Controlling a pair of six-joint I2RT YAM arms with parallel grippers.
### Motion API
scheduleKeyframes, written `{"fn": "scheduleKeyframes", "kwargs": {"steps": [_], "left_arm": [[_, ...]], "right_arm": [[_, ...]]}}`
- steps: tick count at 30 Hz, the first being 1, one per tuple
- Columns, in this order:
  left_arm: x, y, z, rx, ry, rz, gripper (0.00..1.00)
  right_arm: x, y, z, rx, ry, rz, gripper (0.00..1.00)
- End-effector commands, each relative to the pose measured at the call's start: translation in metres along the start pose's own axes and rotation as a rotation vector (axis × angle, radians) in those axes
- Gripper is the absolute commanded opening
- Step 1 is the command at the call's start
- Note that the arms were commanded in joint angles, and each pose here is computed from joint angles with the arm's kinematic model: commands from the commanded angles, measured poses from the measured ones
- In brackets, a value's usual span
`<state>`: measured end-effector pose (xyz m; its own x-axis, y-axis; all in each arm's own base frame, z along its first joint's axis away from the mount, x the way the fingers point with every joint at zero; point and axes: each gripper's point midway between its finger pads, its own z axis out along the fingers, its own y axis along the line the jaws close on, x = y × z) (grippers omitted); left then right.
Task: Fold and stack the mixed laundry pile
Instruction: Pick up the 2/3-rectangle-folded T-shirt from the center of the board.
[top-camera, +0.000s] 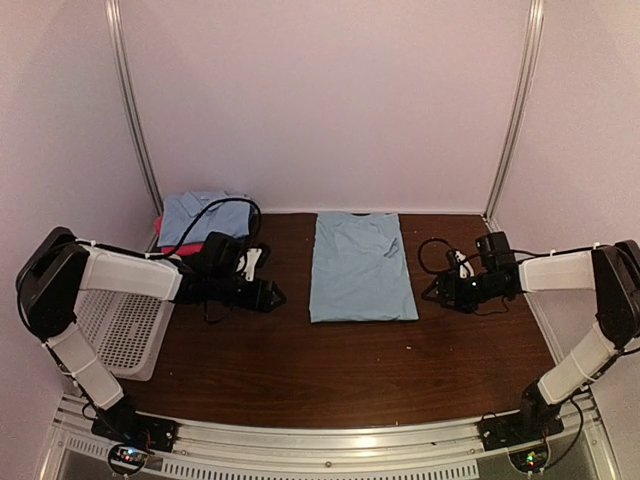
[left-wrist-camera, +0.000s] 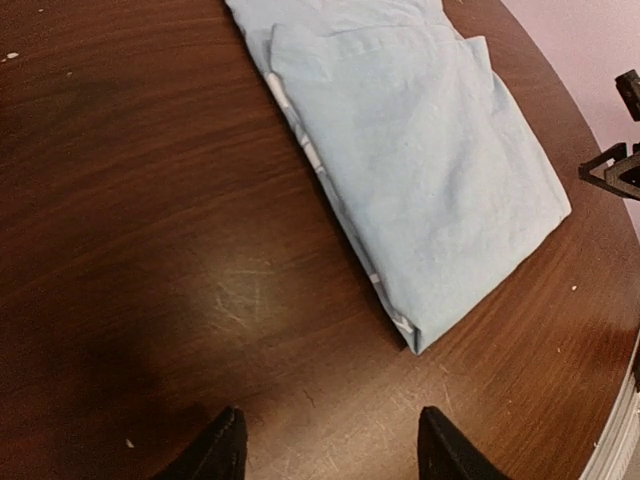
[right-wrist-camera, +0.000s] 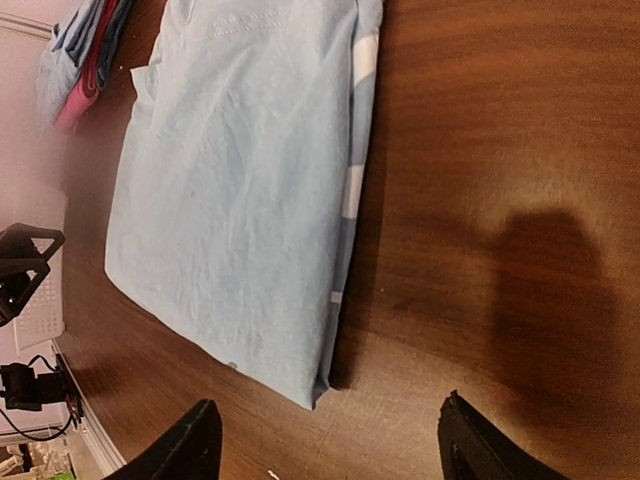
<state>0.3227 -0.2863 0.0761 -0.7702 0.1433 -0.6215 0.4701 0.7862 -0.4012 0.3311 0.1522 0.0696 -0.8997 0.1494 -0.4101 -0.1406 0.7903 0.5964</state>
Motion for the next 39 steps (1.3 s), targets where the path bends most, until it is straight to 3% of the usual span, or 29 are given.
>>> {"fn": "scheduleKeyframes", "kwargs": {"steps": [1, 8, 17, 24, 31, 39], "left_arm": [[0.009, -0.035, 0.013, 0.149, -0.02, -0.026, 0.56], [0.03, -0.047, 0.036, 0.195, 0.025, -0.048, 0.44], [0.04, -0.052, 0.071, 0.245, 0.067, -0.071, 0.36], [0.036, -0.055, 0.084, 0.266, 0.068, -0.077, 0.28], [0.04, -0.057, 0.081, 0.283, 0.075, -0.075, 0.0], [0.053, -0.068, 0.05, 0.312, 0.082, -0.05, 0.0]], "right_arm": [[0.014, 0.011, 0.008, -0.069, -0.001, 0.006, 0.72], [0.043, 0.019, 0.034, -0.111, 0.071, 0.01, 0.57], [0.054, 0.006, 0.048, -0.089, 0.094, 0.027, 0.5], [0.051, 0.002, 0.062, -0.096, 0.11, 0.046, 0.3], [0.064, 0.007, 0.055, -0.131, 0.127, 0.068, 0.01], [0.089, 0.028, 0.04, -0.166, 0.157, 0.055, 0.0]]}}
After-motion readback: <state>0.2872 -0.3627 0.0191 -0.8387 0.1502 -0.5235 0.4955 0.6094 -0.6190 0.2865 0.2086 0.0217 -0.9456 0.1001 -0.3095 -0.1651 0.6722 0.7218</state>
